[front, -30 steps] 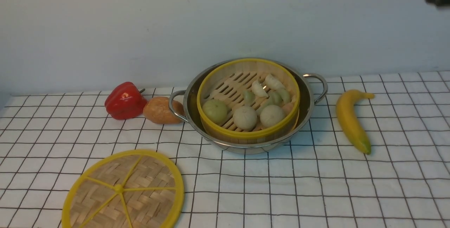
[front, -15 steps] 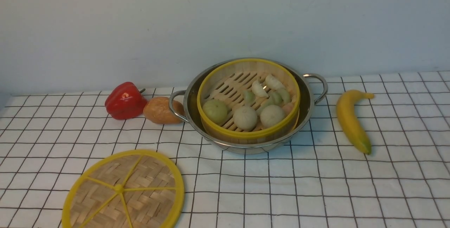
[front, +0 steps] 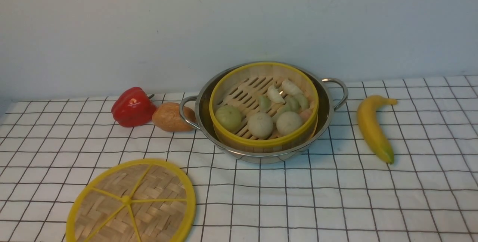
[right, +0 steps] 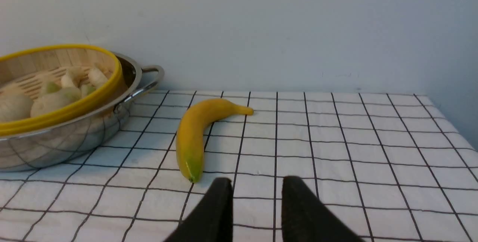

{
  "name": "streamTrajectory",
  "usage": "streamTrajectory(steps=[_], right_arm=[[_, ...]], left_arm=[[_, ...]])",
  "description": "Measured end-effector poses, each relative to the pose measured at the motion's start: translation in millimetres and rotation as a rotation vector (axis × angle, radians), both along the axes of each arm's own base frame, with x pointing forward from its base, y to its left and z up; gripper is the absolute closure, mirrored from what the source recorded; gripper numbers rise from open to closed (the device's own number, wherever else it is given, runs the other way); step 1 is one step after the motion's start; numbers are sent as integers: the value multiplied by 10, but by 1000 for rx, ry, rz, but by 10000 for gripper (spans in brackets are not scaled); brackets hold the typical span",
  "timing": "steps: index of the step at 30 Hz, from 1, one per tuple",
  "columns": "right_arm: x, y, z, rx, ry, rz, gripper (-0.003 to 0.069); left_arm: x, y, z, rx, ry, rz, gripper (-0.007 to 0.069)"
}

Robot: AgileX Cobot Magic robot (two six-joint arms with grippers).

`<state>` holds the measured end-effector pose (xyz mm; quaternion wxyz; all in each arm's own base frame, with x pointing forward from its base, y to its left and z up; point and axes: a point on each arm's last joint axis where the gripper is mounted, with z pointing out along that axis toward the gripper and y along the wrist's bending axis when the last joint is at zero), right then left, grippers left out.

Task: Place the steamer in the pot on the white tablecloth, and put the lid on the steamer.
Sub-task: 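Grasp the bamboo steamer lid lying on the table by its centre knob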

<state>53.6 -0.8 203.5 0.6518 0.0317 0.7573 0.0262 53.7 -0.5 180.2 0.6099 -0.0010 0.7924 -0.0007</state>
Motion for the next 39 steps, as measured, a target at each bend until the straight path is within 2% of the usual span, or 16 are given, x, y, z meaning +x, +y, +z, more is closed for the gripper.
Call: streamTrajectory(steps=[10, 29, 33, 36, 39], right_arm=[[14, 4, -176, 14, 58, 1, 421], [24, 7, -146, 18, 9, 5, 419], [24, 7, -146, 18, 9, 5, 419], [24, 7, -146, 18, 9, 5, 419], [24, 7, -146, 18, 9, 5, 419]], left_arm=[[0, 0, 0, 0, 0, 0, 382], [0, 0, 0, 0, 0, 0, 382], [11, 11, 47, 47, -53, 2, 382], [23, 6, 120, -8, -135, 9, 382], [30, 6, 239, -148, -265, 26, 382]])
